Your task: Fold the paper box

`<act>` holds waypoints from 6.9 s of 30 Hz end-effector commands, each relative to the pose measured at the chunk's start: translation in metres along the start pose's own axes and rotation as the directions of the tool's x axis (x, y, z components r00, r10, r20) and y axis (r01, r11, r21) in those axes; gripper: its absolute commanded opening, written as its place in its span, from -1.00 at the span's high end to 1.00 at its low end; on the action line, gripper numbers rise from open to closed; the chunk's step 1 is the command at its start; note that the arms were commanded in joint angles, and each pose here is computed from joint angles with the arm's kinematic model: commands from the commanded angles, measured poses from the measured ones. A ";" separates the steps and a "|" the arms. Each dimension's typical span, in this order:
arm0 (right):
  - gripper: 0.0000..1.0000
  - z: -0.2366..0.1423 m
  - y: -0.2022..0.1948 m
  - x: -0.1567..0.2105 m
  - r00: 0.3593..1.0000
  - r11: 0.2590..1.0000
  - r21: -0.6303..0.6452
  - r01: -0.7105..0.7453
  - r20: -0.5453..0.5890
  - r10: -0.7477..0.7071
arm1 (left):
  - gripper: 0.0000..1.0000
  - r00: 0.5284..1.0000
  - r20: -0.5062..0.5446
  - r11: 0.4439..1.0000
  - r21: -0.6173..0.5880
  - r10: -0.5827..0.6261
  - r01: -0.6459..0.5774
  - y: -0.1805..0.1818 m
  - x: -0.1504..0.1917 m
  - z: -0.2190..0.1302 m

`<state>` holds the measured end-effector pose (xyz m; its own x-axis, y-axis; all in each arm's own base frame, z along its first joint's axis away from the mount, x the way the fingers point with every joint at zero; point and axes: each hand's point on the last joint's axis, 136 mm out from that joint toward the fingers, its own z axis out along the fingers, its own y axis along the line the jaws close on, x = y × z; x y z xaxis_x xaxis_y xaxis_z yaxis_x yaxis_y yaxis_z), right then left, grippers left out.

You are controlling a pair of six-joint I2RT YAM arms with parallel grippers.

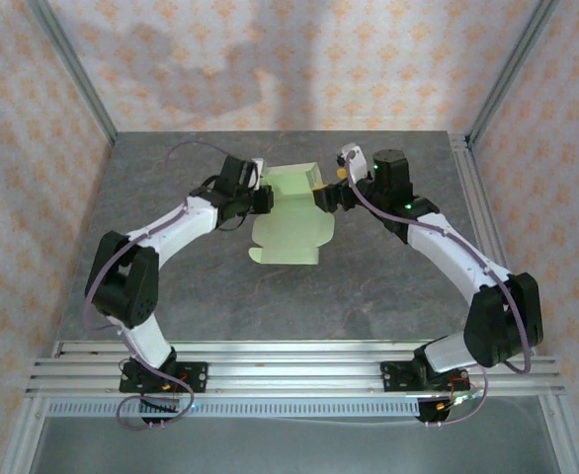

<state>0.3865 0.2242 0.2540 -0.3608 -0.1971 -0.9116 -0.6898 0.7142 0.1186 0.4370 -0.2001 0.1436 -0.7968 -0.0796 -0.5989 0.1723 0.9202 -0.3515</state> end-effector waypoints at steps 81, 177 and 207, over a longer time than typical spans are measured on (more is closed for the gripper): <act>-0.72 0.196 -0.025 0.108 0.936 0.892 0.451 0.026 -0.325 0.137 | -1.00 0.946 0.319 0.787 -0.598 0.064 0.149 0.130 0.010 -0.211; 0.51 0.138 -0.045 0.162 0.807 0.928 0.294 -0.229 -0.476 0.350 | -1.00 0.992 0.123 0.924 -0.380 -0.002 0.049 0.110 0.036 -0.110; 0.76 0.081 0.023 -0.009 0.956 0.951 -0.115 -0.289 0.021 0.293 | -0.82 0.887 0.095 0.863 0.298 -0.451 0.407 0.053 0.018 -0.035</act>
<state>0.4332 0.2788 0.1909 -0.6211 -0.0104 -0.7836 -0.5201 0.7535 0.4022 0.3970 -0.0950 0.0944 -0.7118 -0.5773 -0.4001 -0.1995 0.7123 -0.6729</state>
